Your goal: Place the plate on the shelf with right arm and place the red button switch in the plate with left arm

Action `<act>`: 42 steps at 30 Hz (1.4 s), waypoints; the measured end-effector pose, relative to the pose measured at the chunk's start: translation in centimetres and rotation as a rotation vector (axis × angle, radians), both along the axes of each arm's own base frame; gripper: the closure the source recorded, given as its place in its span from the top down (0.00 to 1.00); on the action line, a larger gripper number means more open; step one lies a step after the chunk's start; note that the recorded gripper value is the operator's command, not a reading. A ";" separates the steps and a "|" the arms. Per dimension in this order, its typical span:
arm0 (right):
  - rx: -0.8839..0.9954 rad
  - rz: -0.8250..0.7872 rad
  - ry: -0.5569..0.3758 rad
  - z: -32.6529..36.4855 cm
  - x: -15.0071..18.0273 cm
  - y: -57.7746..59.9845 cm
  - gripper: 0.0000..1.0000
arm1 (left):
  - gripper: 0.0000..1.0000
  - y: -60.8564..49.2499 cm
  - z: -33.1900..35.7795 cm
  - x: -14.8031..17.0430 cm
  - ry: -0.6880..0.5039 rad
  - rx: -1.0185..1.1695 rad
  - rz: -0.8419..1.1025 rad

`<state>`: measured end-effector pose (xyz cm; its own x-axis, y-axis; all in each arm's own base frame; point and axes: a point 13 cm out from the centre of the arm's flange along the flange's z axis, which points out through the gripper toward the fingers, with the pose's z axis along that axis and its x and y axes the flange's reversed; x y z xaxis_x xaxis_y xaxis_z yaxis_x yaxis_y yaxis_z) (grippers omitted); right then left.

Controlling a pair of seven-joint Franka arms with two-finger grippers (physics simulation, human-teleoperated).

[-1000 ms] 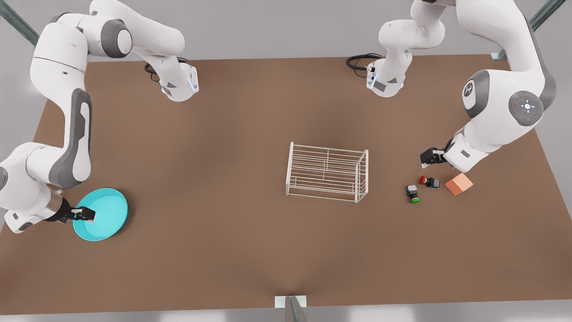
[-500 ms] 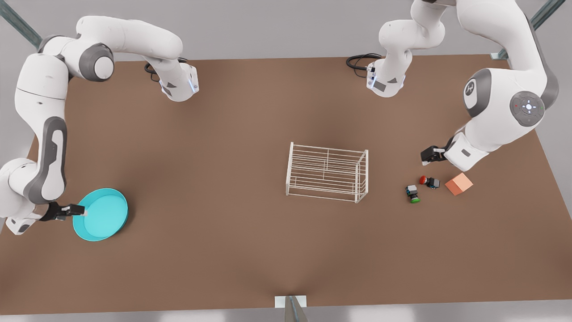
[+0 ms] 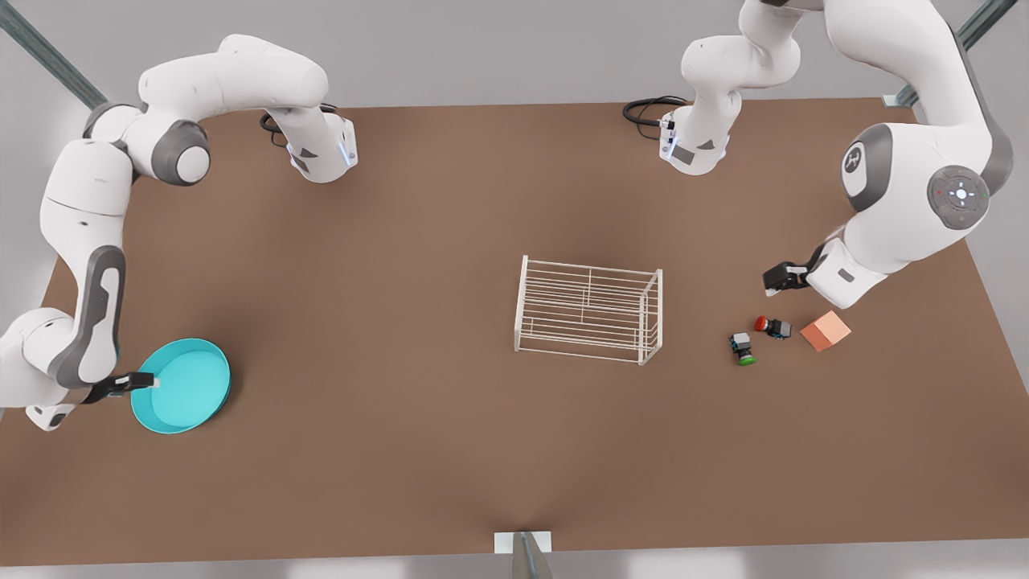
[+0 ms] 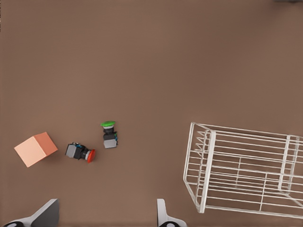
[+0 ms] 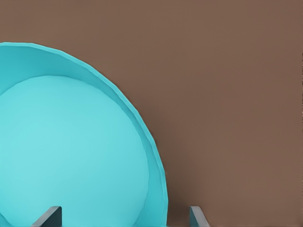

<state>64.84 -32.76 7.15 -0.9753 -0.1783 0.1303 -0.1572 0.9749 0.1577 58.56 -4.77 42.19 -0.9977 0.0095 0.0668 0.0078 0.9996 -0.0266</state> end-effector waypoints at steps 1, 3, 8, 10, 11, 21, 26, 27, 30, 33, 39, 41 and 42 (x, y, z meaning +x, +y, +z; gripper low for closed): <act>0.008 -0.011 -0.005 0.0 0.0 -0.1 1.00 | 1.00 0.2 0.0 0.0 0.000 0.000 0.003; 0.040 -0.055 -0.030 0.0 0.0 -0.6 1.00 | 1.00 0.3 0.0 0.0 0.002 0.000 0.005; 0.078 -0.109 -0.049 -1.3 0.3 -0.3 0.98 | 1.00 0.1 -0.1 -0.2 0.008 0.000 0.001; 0.089 -0.122 -0.050 -1.9 0.4 0.1 0.96 | 1.00 -0.2 -0.1 -0.2 0.009 0.000 -0.002; 0.093 -0.128 -0.049 -2.2 0.4 0.2 0.93 | 1.00 -0.3 -0.2 -0.2 0.010 0.000 -0.004; 0.079 -0.171 -0.041 -2.3 -0.1 -0.9 0.60 | 1.00 -0.5 -0.3 -0.4 0.017 0.003 -0.007; 0.070 -0.173 -0.036 -2.3 -0.1 -1.0 0.52 | 1.00 -0.4 -0.3 -0.4 0.016 0.007 -0.007; 0.068 -0.174 -0.036 -2.3 -0.1 -1.0 0.52 | 1.00 -0.4 -0.3 -0.4 0.016 0.008 -0.007; 0.060 -0.175 -0.042 -2.1 0.1 -1.3 0.52 | 1.00 -0.4 -0.3 -0.4 0.016 0.008 -0.007; 0.053 -0.175 -0.052 -2.0 0.4 -1.5 0.49 | 1.00 -0.5 -0.3 -0.4 0.016 0.009 -0.007; 0.051 -0.173 -0.050 -2.9 0.3 -1.5 0.47 | 1.00 -0.5 -0.4 -0.4 0.017 0.010 -0.006; 0.045 -0.166 -0.045 -3.2 0.1 -1.7 0.43 | 1.00 -0.5 -0.3 -0.4 0.016 0.010 -0.006; 0.042 -0.163 -0.044 -3.2 0.1 -1.7 0.41 | 1.00 -0.5 -0.3 -0.4 0.016 0.010 -0.006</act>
